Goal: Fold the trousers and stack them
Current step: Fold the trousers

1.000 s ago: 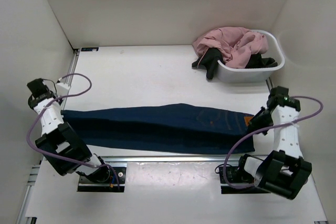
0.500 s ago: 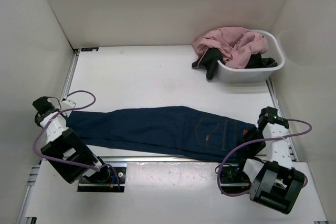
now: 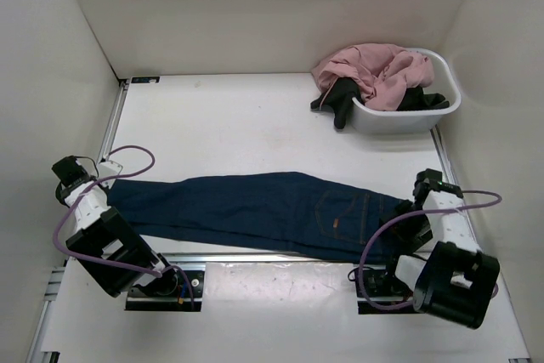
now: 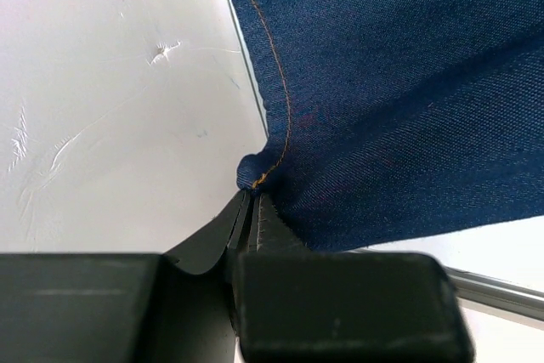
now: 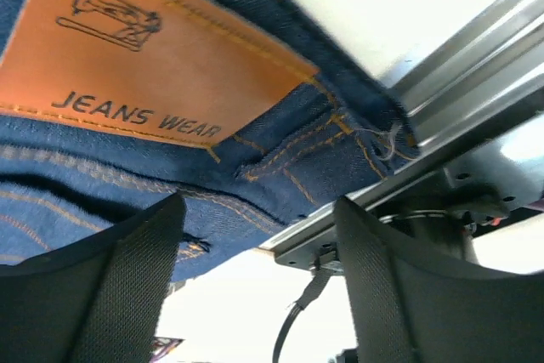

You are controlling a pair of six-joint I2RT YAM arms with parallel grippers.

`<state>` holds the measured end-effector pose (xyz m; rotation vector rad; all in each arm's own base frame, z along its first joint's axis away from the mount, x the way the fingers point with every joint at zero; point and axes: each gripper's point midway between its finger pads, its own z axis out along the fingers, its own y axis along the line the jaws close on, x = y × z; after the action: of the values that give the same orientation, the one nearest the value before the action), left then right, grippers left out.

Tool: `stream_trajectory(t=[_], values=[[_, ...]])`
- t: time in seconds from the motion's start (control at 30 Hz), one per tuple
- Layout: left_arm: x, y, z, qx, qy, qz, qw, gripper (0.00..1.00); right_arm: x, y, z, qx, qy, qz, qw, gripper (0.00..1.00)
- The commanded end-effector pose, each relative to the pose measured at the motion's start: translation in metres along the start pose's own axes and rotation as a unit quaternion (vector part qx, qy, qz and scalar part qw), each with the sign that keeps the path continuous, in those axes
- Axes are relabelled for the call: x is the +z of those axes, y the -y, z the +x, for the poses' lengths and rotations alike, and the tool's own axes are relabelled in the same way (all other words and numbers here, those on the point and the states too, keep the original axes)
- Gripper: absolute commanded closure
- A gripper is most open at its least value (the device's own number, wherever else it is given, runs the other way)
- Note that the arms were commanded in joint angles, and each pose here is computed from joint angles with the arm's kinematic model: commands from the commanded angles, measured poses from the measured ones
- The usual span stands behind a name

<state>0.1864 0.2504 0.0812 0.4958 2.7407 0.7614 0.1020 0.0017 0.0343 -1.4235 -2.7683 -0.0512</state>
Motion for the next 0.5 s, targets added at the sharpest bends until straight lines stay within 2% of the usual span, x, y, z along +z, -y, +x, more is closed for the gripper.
stream_trajectory(t=[0.0, 0.03, 0.1, 0.13, 0.23, 0.4, 0.47], values=[[-0.001, -0.003, -0.007, -0.005, 0.02, -0.003, 1.0, 0.86, 0.005, -0.016, -0.009, 0.012, 0.01, 0.008, 1.0, 0.26], [-0.003, -0.008, -0.009, -0.006, 0.022, -0.008, 1.0, 0.86, 0.004, -0.019, -0.009, -0.004, 0.013, 0.018, 1.0, 0.4], [-0.009, -0.015, -0.015, -0.007, 0.038, -0.019, 0.999, 0.86, 0.0, -0.025, -0.023, -0.012, 0.03, 0.042, 0.999, 0.6], [-0.015, -0.022, -0.018, -0.008, 0.044, -0.032, 0.998, 0.86, -0.001, -0.024, -0.025, -0.013, 0.026, 0.055, 0.998, 0.81], [-0.03, -0.038, -0.037, -0.003, 0.093, -0.05, 0.994, 0.86, -0.012, -0.028, -0.051, -0.008, 0.07, 0.067, 0.995, 1.0], [-0.048, -0.071, -0.095, -0.029, 0.165, -0.06, 0.984, 0.86, -0.029, -0.053, -0.086, -0.032, 0.083, 0.068, 0.994, 1.0], [-0.063, -0.099, -0.122, -0.044, 0.195, -0.079, 0.977, 0.86, -0.042, -0.065, -0.105, -0.038, 0.104, 0.068, 0.992, 1.0]])
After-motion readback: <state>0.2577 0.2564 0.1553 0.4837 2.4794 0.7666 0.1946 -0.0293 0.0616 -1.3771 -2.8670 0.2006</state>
